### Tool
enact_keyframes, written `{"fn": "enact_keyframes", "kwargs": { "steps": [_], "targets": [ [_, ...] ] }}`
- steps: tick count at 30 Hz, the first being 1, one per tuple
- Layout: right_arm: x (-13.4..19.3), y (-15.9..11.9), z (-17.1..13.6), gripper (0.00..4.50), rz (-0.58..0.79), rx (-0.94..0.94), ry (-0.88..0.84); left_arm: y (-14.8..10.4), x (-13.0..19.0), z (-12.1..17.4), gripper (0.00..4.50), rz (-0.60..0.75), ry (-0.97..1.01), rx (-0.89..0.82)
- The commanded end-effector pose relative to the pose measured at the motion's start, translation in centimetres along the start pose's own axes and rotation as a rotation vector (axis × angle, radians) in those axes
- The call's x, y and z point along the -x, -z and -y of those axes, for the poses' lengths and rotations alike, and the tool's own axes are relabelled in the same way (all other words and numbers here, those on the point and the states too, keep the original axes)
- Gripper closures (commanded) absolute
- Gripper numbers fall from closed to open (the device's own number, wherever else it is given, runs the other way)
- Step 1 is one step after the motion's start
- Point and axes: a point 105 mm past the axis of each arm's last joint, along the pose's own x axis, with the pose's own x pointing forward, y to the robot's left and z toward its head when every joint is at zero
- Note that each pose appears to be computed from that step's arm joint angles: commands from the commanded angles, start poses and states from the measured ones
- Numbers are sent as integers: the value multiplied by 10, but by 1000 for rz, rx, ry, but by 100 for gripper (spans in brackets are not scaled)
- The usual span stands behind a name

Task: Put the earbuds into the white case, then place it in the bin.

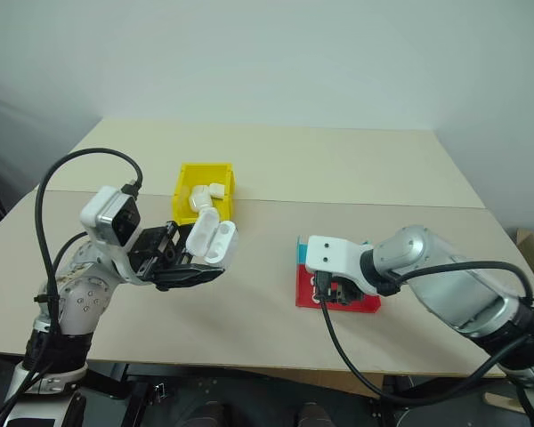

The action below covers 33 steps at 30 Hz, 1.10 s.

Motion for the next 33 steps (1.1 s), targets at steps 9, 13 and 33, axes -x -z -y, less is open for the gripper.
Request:
{"fn": "enact_keyframes", "kwargs": {
  "steps": [9,13,33],
  "targets": [
    [-12,-6,17,233,-36,252,-48,-4,-5,10,173,-2,-23,-40],
    [-15,-7,18,233,-37,289,-90,-4,-5,13,173,-4,-34,-44],
    [-30,4,24,233,-72,413,-155,-10,0,19,173,-22,-87,-63]
  ]
}}
